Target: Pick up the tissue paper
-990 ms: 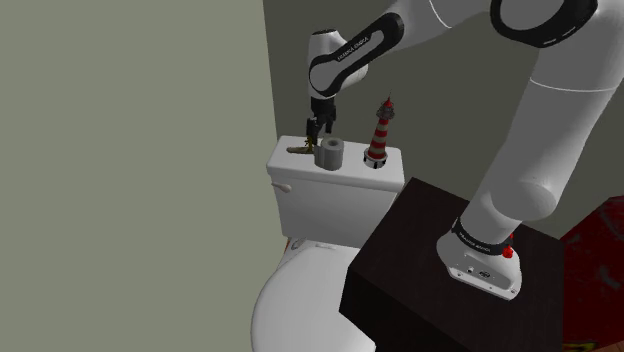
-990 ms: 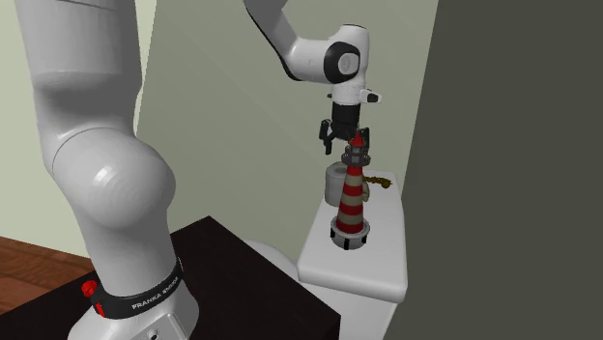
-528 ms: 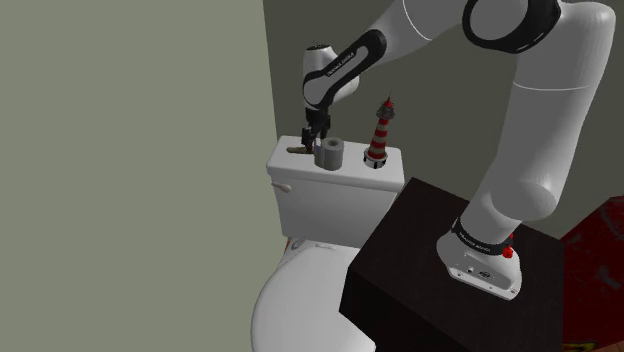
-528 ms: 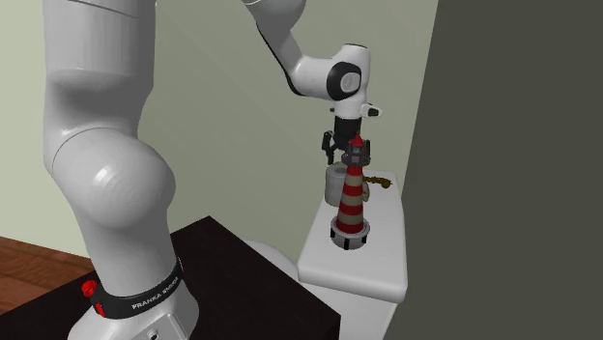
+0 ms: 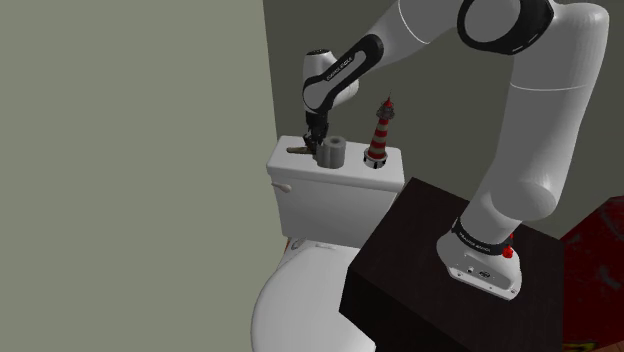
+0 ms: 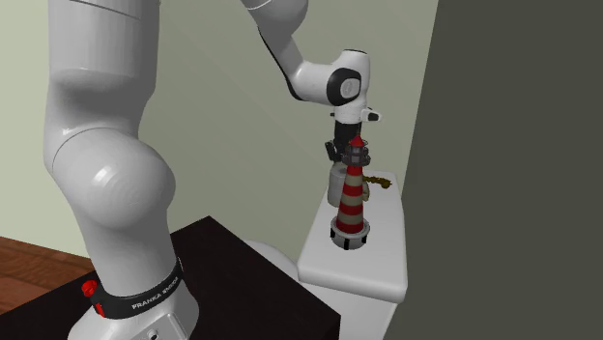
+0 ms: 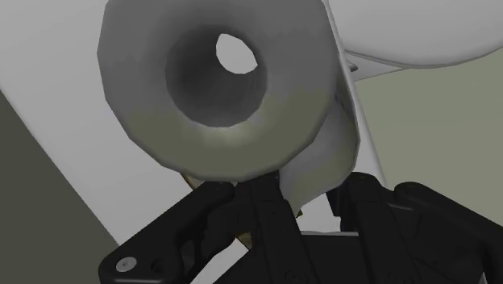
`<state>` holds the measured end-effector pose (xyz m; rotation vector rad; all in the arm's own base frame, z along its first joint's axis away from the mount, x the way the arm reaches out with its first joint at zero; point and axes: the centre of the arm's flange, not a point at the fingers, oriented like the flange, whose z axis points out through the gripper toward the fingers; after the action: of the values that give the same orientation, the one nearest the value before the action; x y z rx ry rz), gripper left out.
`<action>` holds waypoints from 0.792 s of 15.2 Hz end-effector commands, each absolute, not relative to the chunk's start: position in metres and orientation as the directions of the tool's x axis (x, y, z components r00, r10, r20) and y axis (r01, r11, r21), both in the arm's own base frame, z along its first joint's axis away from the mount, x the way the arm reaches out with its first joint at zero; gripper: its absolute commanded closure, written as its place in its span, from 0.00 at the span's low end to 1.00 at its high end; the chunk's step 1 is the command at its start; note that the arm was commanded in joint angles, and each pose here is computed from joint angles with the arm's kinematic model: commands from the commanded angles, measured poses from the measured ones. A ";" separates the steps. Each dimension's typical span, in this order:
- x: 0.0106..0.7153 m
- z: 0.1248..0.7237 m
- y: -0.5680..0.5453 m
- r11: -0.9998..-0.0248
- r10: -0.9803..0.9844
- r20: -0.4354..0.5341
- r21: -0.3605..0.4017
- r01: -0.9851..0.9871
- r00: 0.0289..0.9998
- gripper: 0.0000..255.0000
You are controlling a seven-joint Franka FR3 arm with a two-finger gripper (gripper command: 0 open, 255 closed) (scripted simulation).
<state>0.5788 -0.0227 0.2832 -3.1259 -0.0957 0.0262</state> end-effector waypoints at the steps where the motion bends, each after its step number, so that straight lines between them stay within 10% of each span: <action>1: 0.578 0.281 -0.022 -0.998 0.062 -0.021 -0.015 0.062 0.998 1.00; 12: 0.578 0.319 -0.021 -0.998 0.062 -0.021 -0.015 0.062 0.998 1.00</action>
<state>0.5783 -0.0207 0.3128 -3.1253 -0.0975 0.0337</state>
